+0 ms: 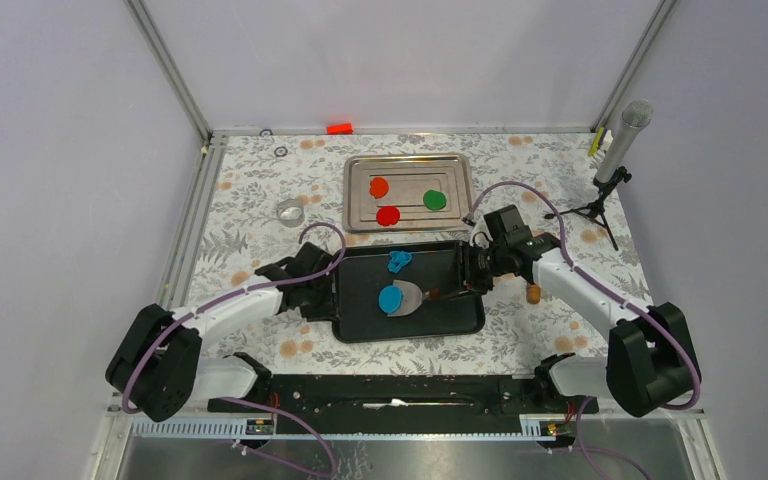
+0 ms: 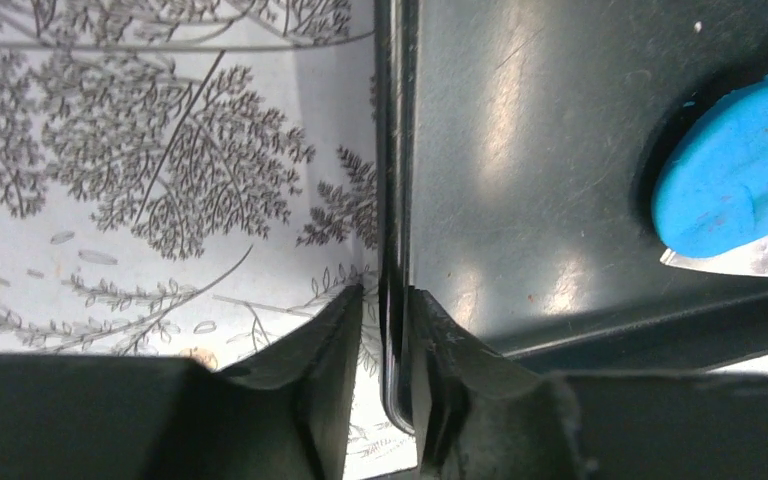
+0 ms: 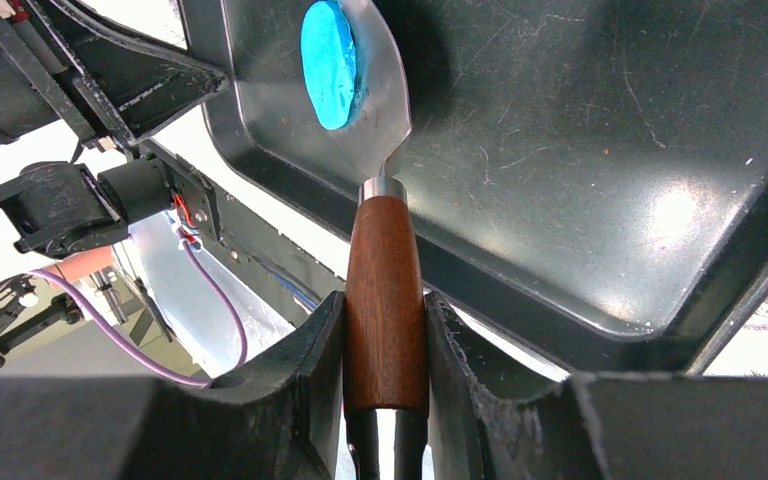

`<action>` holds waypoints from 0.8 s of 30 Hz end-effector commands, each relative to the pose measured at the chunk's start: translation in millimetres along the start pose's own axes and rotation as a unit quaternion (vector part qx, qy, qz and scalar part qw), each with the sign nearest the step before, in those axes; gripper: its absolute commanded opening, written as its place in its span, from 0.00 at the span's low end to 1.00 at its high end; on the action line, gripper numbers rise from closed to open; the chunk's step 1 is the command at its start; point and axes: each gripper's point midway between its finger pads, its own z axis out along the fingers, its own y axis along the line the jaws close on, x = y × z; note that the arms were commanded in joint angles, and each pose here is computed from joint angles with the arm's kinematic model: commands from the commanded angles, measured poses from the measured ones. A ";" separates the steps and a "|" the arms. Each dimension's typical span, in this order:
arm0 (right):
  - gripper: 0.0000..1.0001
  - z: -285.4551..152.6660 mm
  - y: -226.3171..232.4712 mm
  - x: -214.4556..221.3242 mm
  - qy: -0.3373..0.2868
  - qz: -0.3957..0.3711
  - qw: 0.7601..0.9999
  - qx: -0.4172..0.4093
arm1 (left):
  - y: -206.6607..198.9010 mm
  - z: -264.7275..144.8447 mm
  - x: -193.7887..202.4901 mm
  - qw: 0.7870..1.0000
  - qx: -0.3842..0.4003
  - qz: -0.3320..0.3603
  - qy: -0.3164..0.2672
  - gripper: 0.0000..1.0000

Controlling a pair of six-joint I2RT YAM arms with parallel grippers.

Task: Roll out the dumpling wrappers from the dough
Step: Scoop the dumpling wrapper from the work surface.

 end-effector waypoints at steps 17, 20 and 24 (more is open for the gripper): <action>0.00 -45.9 43.1 -20.5 -0.052 -0.050 0.997 -0.017 | -27.3 -80.7 -38.8 0.997 0.026 0.025 -0.067 0.57; 0.00 -55.2 52.0 -30.0 -0.069 -0.054 0.996 -0.014 | -31.2 -94.3 -43.1 0.996 0.037 0.029 -0.081 0.67; 0.00 -68.5 65.7 -50.1 -0.102 -0.070 0.992 -0.010 | -35.8 -105.3 -43.5 0.995 0.052 0.035 -0.080 0.73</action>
